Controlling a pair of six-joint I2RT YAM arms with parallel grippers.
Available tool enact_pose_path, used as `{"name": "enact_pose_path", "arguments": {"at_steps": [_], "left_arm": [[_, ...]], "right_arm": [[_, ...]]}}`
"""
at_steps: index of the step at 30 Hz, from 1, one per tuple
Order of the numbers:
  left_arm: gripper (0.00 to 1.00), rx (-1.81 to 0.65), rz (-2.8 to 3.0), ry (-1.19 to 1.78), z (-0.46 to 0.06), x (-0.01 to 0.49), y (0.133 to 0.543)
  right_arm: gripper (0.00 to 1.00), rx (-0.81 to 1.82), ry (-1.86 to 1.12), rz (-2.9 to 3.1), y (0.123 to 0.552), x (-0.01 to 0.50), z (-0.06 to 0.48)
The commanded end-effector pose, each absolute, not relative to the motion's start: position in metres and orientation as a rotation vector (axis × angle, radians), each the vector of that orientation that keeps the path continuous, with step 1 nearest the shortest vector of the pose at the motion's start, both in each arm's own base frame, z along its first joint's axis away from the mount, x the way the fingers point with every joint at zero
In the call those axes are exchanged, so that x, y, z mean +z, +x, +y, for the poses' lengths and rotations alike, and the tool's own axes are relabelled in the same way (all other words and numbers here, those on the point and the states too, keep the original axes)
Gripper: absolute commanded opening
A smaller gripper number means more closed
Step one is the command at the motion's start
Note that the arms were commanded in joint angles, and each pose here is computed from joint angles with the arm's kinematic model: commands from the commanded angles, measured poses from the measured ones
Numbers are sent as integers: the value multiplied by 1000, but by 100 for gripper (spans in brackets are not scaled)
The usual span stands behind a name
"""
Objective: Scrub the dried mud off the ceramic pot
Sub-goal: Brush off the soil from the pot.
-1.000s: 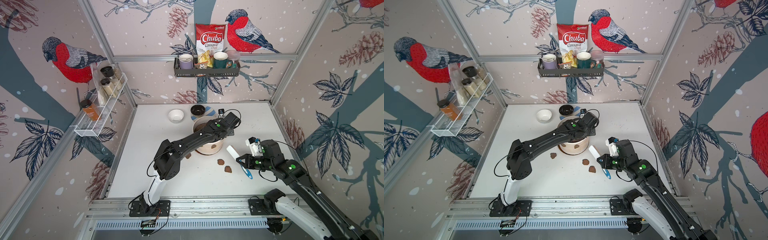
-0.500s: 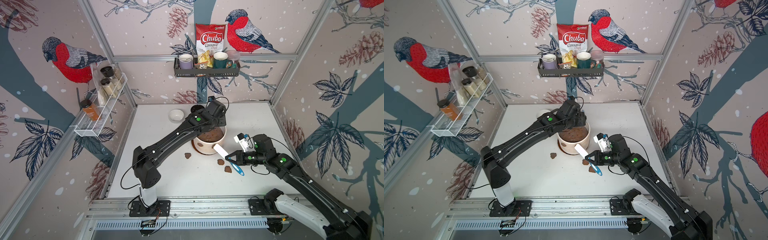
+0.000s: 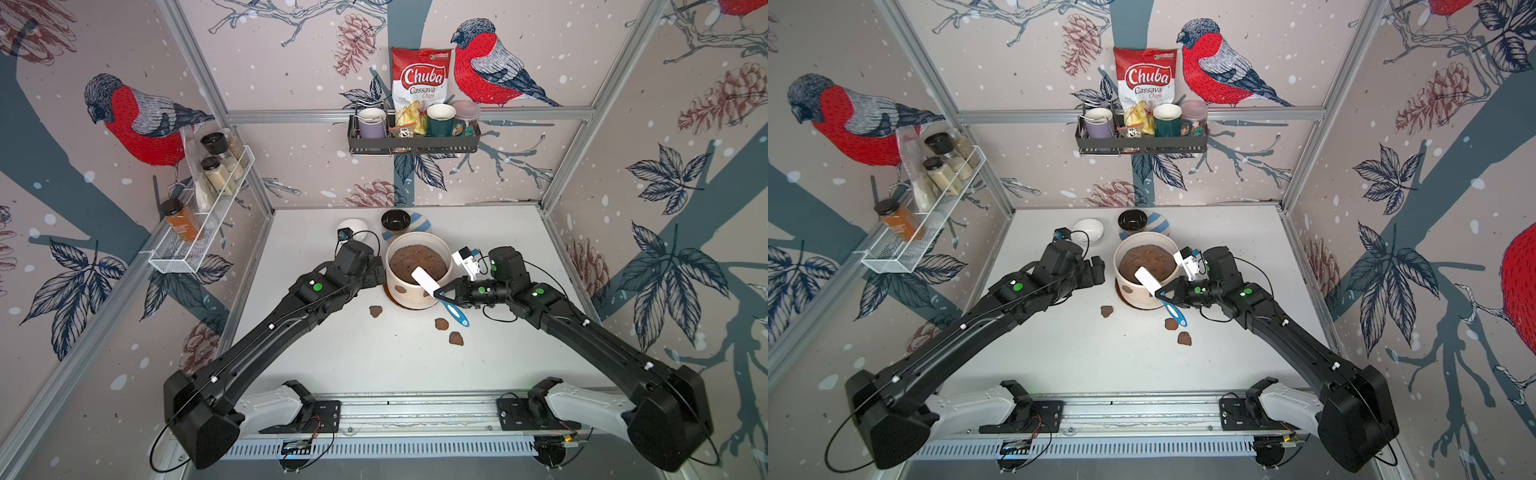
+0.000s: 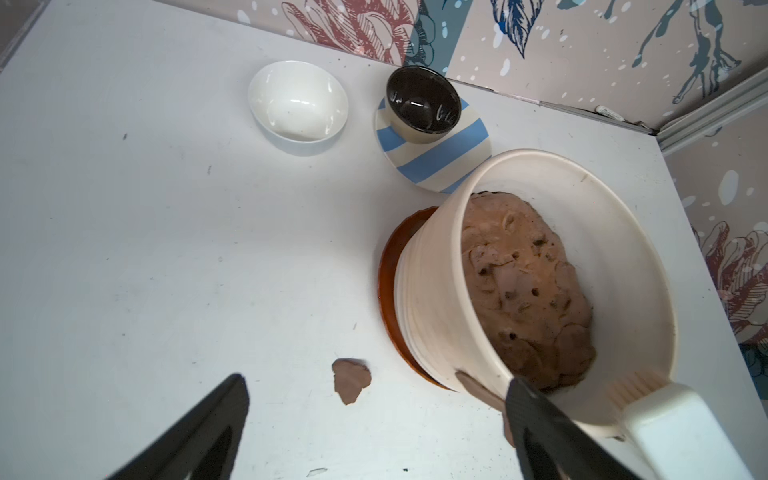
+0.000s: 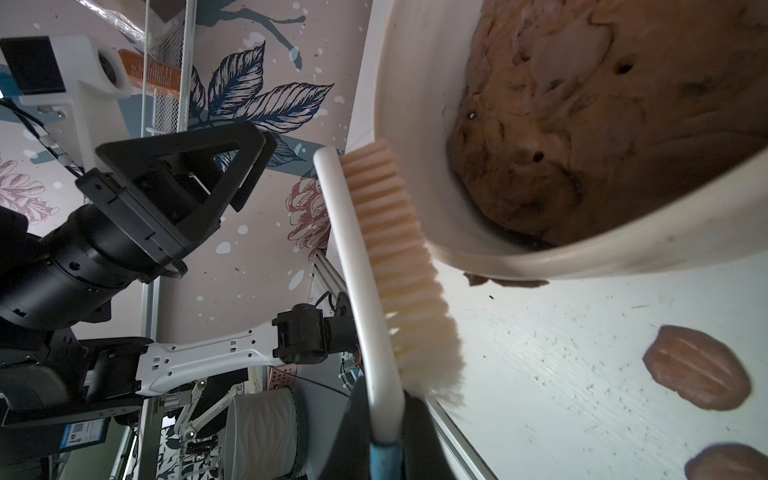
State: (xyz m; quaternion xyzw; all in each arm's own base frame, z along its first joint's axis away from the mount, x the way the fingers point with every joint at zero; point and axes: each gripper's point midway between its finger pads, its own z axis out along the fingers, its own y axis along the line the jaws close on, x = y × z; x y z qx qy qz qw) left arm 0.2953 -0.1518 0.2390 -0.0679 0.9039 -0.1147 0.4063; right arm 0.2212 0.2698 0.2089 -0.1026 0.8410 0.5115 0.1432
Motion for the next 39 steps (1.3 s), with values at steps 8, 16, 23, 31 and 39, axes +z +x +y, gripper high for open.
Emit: {"name": "enact_pose_path", "arguments": {"at_steps": [8,16,23,31,39], "left_arm": [[96,-223,2263,-261,-116,224,285],[96,-225,2274,-225,-122,224,291],[96,-232,2272,-226,-122,220,290],[96,-233,2254,-185,-127,230,298],[96,-300,2271,-94,-145,240,301]], "right_arm": [[0,1499,-347,2385,220,179,262],[0,1477,-373,2383,209,148,256],[0,1417,-386,2415,190,133,243],[0,1365,-383,2454,171,121,234],[0,1342,-500,2376,159,176,243]]}}
